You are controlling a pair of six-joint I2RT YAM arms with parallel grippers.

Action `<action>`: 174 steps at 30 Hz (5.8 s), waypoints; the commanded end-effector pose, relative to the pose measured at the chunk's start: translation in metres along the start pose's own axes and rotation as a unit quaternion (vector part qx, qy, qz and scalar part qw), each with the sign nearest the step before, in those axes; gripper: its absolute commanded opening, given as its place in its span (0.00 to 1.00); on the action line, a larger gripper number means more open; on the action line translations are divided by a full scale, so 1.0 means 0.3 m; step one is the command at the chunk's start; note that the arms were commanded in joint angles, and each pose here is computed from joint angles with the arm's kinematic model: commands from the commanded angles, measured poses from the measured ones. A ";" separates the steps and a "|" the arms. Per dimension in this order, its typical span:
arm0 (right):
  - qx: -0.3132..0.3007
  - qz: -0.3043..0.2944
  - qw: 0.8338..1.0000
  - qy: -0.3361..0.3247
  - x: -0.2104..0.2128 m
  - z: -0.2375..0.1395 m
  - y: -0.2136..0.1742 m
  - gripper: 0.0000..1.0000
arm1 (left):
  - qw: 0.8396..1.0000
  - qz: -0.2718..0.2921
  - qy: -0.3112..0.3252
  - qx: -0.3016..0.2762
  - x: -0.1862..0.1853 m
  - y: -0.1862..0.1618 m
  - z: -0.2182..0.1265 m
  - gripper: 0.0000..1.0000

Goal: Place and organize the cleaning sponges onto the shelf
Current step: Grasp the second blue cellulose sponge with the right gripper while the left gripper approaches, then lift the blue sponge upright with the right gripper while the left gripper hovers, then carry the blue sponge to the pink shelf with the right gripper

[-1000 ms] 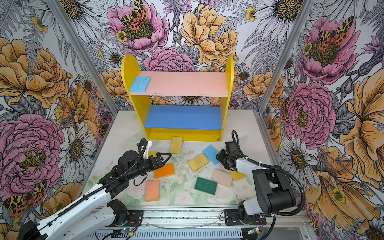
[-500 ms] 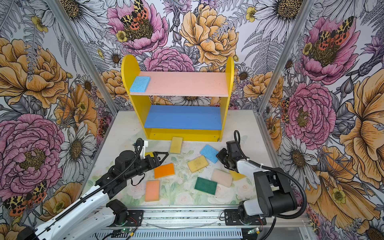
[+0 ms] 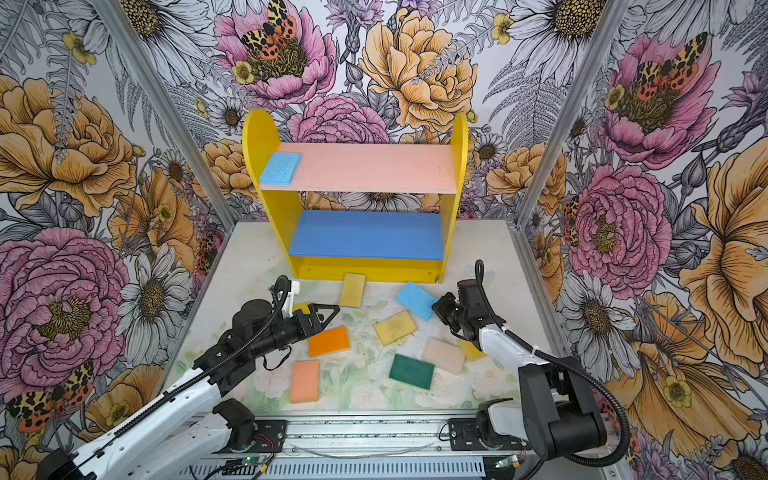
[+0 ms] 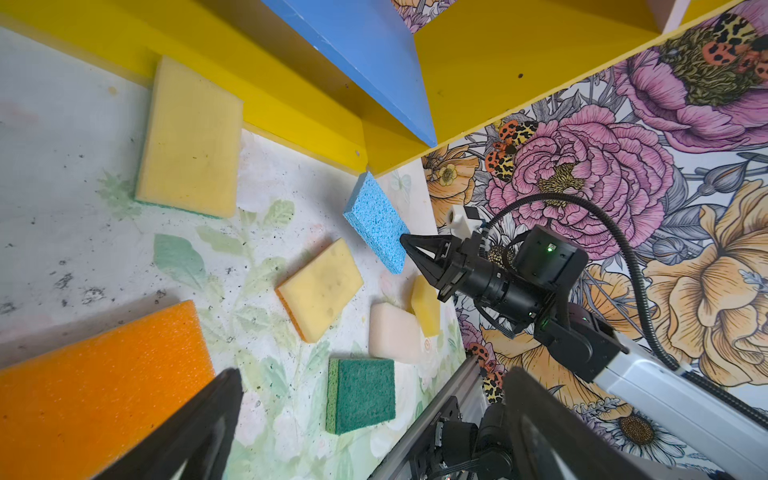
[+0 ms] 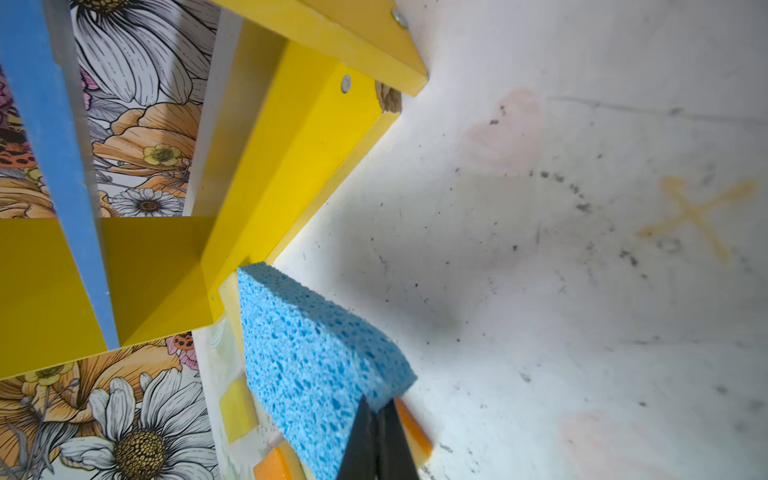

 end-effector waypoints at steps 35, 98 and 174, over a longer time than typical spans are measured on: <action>0.161 -0.049 0.952 0.254 0.401 0.045 -0.225 0.00 | 0.997 -0.006 -0.068 0.019 -0.072 -0.049 0.166 0.94; 0.250 -0.268 0.877 0.311 0.589 -0.164 -0.324 0.65 | 0.978 -0.019 -0.102 0.179 -0.031 0.087 -0.002 0.09; -0.115 -0.183 0.916 0.338 1.669 -0.129 0.013 0.04 | 0.973 0.046 -0.172 -0.149 -0.363 0.312 -0.413 0.99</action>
Point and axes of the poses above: each gripper's point midway between its finger pads, its own z axis out along the fingers, its own x axis along the line the jaws close on, y = z × x, the point moved 3 cm from there along -z, back along the fingers, and after that the axes turned 6 degrees about -z, right-handed, at the moved point
